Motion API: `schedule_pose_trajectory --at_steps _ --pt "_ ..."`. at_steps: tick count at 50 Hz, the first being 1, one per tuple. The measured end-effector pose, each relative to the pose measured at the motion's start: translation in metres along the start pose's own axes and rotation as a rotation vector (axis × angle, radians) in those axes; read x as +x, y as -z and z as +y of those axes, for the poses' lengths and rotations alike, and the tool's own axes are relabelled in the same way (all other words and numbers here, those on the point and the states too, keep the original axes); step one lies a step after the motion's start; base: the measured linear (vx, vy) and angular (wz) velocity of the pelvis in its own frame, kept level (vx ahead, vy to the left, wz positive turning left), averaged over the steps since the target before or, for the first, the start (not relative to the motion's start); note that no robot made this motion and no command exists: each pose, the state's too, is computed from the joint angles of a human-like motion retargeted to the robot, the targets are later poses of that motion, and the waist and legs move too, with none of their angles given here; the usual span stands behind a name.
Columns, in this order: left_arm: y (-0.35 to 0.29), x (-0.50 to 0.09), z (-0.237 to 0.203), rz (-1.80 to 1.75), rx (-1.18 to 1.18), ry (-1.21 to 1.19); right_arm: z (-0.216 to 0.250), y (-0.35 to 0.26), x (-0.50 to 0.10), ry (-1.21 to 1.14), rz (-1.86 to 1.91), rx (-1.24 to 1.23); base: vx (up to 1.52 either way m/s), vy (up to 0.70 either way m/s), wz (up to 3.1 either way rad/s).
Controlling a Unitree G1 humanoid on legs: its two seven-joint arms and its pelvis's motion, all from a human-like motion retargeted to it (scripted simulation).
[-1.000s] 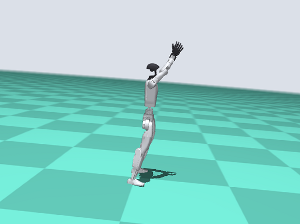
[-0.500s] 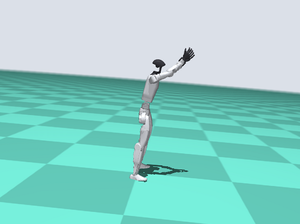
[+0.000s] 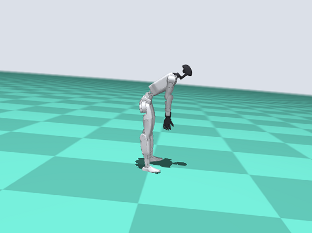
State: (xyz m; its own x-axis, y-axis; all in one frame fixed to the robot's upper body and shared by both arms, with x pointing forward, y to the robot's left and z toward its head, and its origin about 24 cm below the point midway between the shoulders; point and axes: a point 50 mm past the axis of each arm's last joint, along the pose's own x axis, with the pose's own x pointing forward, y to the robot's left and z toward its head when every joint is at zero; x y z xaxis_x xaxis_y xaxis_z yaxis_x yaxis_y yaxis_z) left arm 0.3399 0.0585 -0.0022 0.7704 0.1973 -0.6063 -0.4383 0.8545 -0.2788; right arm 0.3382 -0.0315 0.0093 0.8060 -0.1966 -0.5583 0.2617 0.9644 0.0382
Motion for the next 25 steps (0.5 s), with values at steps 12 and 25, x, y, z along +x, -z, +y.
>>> schedule_pose_trajectory --at_steps 12,25 --pt "0.111 -0.019 0.064 0.264 -0.267 -0.178 -0.035 0.148 -0.031 0.124 0.424 0.072 0.0 0.0 -0.02" --pt "-0.089 -0.018 -0.053 -0.232 0.144 0.085 0.012 -0.099 -0.007 -0.059 -0.136 0.287 0.12 -0.02 0.13"
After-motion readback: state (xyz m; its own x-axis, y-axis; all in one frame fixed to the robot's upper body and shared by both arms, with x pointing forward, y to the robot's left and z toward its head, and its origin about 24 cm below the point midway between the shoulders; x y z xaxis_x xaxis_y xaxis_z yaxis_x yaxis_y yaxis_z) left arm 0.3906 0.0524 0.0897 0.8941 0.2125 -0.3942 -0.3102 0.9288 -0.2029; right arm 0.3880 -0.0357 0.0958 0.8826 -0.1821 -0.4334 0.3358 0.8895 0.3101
